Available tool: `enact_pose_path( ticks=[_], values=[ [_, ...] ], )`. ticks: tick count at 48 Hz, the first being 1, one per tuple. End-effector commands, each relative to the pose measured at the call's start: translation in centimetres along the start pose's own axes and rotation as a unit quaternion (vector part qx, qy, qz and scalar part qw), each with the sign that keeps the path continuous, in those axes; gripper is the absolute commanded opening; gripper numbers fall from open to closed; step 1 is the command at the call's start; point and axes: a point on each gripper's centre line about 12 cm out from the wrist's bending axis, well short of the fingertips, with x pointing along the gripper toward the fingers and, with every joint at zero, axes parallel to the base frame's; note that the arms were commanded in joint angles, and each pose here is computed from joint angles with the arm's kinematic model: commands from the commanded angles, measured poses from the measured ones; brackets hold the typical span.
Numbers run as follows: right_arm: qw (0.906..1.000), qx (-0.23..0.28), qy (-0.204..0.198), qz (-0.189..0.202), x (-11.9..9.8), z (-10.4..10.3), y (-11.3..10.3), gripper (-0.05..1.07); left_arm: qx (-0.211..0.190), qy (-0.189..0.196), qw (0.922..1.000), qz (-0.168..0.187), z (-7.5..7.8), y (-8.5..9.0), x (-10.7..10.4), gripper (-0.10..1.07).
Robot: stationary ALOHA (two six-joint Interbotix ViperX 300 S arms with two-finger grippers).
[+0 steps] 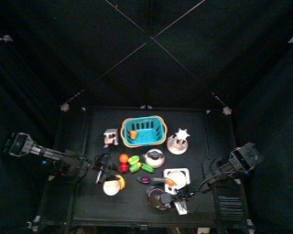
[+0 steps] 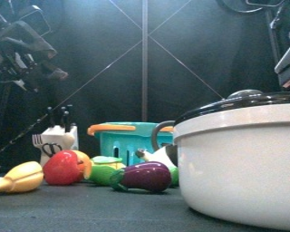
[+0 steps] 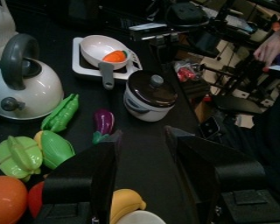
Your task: Move pot left and up
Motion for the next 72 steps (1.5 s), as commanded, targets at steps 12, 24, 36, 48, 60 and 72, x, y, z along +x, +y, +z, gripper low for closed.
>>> enact_pose_path(
  ticks=[12, 24, 36, 48, 60, 72],
  values=[
    [0.9998, 0.004, -0.001, -0.018, 0.9, 0.9, -1.5, 0.53, 0.001, -0.004, 1.0, -0.002, 0.2, -0.1, 0.1, 0.83],
    [0.999, -0.007, -0.015, -0.04, 0.9, 2.5, -3.3, 0.53, 0.001, -0.003, 1.0, -0.002, 0.2, -0.1, 0.1, 0.83],
    [0.9975, -0.03, -0.033, -0.055, 1.3, 5.0, -4.0, 0.53, 0.002, -0.002, 1.0, -0.002, 0.1, -0.1, 0.0, 0.83],
    [0.9963, -0.028, -0.042, -0.07, 1.9, 7.0, -5.5, 0.53, 0.002, 0.001, 1.0, -0.002, -0.1, -0.1, 0.0, 0.83],
    [0.9967, -0.026, -0.036, -0.068, 1.7, 7.7, -5.2, 0.53, 0.002, 0.001, 1.0, -0.001, -0.1, 0.0, 0.0, 0.83],
    [0.9987, -0.034, 0.009, -0.038, -0.1, 6.5, -2.0, 0.52, 0.0, -0.001, 1.0, -0.001, 0.1, 0.0, 0.0, 0.83]
  ],
)
